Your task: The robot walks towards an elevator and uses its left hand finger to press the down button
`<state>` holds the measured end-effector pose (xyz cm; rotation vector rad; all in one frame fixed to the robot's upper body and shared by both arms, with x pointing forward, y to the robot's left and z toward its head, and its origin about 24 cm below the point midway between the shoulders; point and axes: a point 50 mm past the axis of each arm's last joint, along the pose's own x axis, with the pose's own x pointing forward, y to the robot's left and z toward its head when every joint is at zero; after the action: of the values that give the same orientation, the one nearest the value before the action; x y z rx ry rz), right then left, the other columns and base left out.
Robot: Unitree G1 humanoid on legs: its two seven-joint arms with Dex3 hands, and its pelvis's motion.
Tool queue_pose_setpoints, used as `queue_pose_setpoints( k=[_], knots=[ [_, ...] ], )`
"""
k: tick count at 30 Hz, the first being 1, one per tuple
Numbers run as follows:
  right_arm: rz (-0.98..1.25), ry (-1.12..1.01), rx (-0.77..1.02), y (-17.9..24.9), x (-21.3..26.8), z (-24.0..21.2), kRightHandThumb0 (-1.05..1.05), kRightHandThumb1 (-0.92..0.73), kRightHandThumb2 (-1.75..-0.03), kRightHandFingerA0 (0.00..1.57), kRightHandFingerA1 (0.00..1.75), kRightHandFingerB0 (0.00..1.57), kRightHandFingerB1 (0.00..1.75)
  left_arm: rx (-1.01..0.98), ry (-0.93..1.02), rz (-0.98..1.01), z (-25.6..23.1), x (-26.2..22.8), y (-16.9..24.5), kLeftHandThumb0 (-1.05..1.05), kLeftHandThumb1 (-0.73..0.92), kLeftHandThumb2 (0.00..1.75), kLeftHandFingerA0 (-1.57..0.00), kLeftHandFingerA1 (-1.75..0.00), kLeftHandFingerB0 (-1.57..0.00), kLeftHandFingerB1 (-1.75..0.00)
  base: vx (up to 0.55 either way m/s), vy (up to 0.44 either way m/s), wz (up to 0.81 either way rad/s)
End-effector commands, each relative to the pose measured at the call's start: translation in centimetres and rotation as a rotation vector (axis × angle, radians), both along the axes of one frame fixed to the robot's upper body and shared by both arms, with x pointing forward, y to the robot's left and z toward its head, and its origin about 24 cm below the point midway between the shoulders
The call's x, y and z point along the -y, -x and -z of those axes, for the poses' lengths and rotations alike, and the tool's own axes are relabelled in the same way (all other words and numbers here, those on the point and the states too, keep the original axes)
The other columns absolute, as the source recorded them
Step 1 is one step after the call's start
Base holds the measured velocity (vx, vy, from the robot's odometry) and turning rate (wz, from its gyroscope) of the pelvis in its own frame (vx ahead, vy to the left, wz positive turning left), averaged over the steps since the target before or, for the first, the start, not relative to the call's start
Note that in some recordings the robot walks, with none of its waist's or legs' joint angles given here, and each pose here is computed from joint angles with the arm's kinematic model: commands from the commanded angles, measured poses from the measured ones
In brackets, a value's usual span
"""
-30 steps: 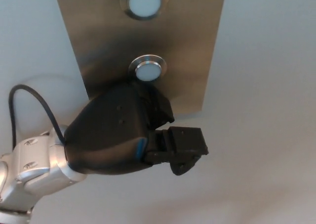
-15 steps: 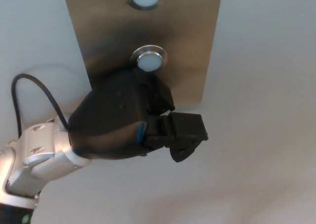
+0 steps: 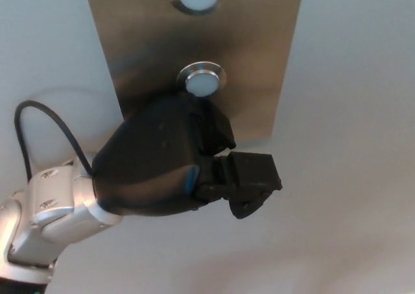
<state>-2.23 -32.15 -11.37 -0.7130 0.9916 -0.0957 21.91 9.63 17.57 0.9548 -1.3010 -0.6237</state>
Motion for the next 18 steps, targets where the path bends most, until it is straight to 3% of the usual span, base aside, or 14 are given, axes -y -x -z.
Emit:
queue_pose_setpoints(
  k=[1,4,5,8,9,11,12,15,16,17,18],
  knots=[
    [-0.018,0.023,0.006,0.3,0.6,-0.5,-0.43,-0.53,-0.57,0.74,0.55,0.55,0.38,-0.065,0.024,-0.02,-1.1,0.0,-0.4,-0.08,0.41,1.24,-0.91,-1.75,-0.79,-1.74,0.0,0.0,0.0],
    [-0.007,0.027,0.008,0.2,0.6,-0.5,-0.44,-0.54,-0.57,0.73,0.55,0.55,0.38,-0.079,0.028,-0.024,-1.3,0.0,-0.6,-0.08,0.43,1.27,-0.91,-1.75,-0.8,-1.74,0.0,0.0,0.0],
    [-0.004,0.024,0.004,0.3,0.7,-0.5,-0.5,-0.44,-0.81,0.68,0.65,0.45,0.51,-0.085,0.032,-0.02,-1.2,-0.1,-0.6,-0.05,0.4,1.24,-0.9,-1.75,-0.79,-1.75,0.0,0.0,0.0],
    [-0.008,0.026,0.004,0.3,0.7,-0.5,-0.51,-0.44,-0.8,0.67,0.65,0.46,0.51,-0.094,0.026,-0.013,-1.2,0.1,-0.4,-0.03,0.37,1.2,-0.9,-1.75,-0.78,-1.75,0.0,0.0,0.0],
    [-0.021,0.029,0.005,0.3,0.8,-0.6,-0.53,-0.46,-0.8,0.66,0.64,0.47,0.51,-0.101,0.007,0.005,-1.1,0.3,0.1,-0.1,0.41,1.03,-0.89,-1.75,-0.74,-1.75,0.0,0.0,0.0],
    [-0.02,0.027,-0.002,0.2,0.8,-0.5,-0.49,-0.45,-0.8,0.65,0.62,0.46,0.51,-0.109,-0.011,0.016,-1.0,0.5,0.5,-0.14,0.46,0.99,-0.89,-1.75,-0.75,-1.73,0.0,0.0,0.0],
    [-0.017,0.028,-0.005,0.2,0.8,-0.5,-0.45,-0.54,-0.57,0.71,0.54,0.54,0.38,-0.106,-0.022,0.016,-1.1,0.6,0.6,-0.15,0.45,0.97,-0.88,-1.75,-0.76,-1.7,0.0,0.0,0.0],
    [-0.026,0.031,-0.004,0.1,0.7,-0.5,-0.45,-0.55,-0.57,0.72,0.54,0.53,0.38,-0.109,-0.044,0.022,-1.2,0.9,1.0,-0.14,0.44,0.98,-0.88,-1.75,-0.76,-1.69,0.0,0.0,0.0],
    [-0.025,0.028,-0.001,0.1,0.7,-0.5,-0.49,-0.44,-0.8,0.63,0.62,0.46,0.51,-0.116,-0.044,0.025,-1.3,1.0,1.1,-0.15,0.44,1.02,-0.89,-1.75,-0.78,-1.69,0.0,0.0,0.0],
    [-0.023,0.026,0.0,0.2,0.7,-0.5,-0.49,-0.44,-0.8,0.63,0.62,0.46,0.51,-0.12,-0.044,0.027,-1.3,1.1,1.2,-0.15,0.44,1.02,-0.89,-1.75,-0.78,-1.69,0.0,0.0,0.0],
    [-0.02,0.025,0.001,0.2,0.7,-0.5,-0.45,-0.55,-0.57,0.69,0.53,0.54,0.38,-0.132,-0.046,0.031,-1.5,1.2,1.3,-0.16,0.44,1.04,-0.89,-1.75,-0.76,-1.68,0.0,0.0,0.0]
  ],
)
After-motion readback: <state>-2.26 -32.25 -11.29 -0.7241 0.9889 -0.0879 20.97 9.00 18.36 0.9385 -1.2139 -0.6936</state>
